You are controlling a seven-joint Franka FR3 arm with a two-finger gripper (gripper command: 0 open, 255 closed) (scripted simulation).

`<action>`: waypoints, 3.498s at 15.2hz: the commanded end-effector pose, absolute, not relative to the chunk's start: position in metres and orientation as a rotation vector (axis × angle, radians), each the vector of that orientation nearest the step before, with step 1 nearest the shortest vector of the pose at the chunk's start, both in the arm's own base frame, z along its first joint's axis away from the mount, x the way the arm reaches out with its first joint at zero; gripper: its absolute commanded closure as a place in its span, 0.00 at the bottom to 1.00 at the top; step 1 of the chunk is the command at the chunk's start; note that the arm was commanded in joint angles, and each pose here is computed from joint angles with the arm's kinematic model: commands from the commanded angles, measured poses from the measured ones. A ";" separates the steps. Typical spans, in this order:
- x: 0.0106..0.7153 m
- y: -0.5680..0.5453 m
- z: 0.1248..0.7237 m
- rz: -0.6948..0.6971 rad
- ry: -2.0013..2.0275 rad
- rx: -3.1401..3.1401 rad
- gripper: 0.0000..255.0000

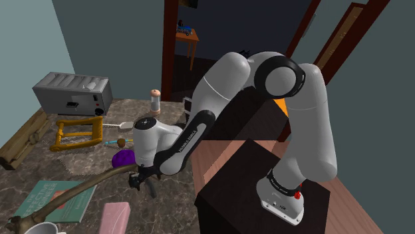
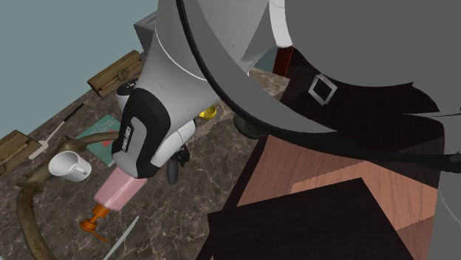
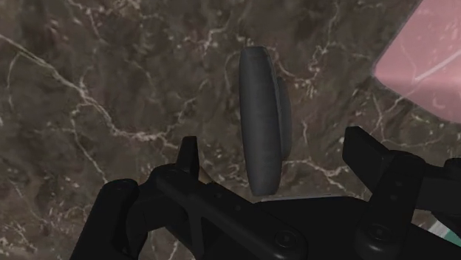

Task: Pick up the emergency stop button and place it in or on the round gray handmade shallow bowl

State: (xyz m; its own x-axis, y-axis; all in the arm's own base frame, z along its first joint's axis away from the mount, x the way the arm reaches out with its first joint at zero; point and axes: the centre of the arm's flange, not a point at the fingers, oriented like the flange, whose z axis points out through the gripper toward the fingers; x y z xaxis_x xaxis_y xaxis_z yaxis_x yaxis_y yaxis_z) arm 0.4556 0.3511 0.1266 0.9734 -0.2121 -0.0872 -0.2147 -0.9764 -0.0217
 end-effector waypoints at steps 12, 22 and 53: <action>0.455 0.351 0.113 0.131 0.334 -3.090 1.00; 0.455 0.351 0.129 0.131 0.334 -3.090 1.00; 0.479 0.290 0.266 0.131 0.334 -3.090 1.00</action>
State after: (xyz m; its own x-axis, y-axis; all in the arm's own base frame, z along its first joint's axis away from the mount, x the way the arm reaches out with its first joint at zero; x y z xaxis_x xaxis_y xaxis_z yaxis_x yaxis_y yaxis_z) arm 0.4731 0.3041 0.2679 0.9738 -0.2114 -0.0842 -0.2142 -0.9765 -0.0246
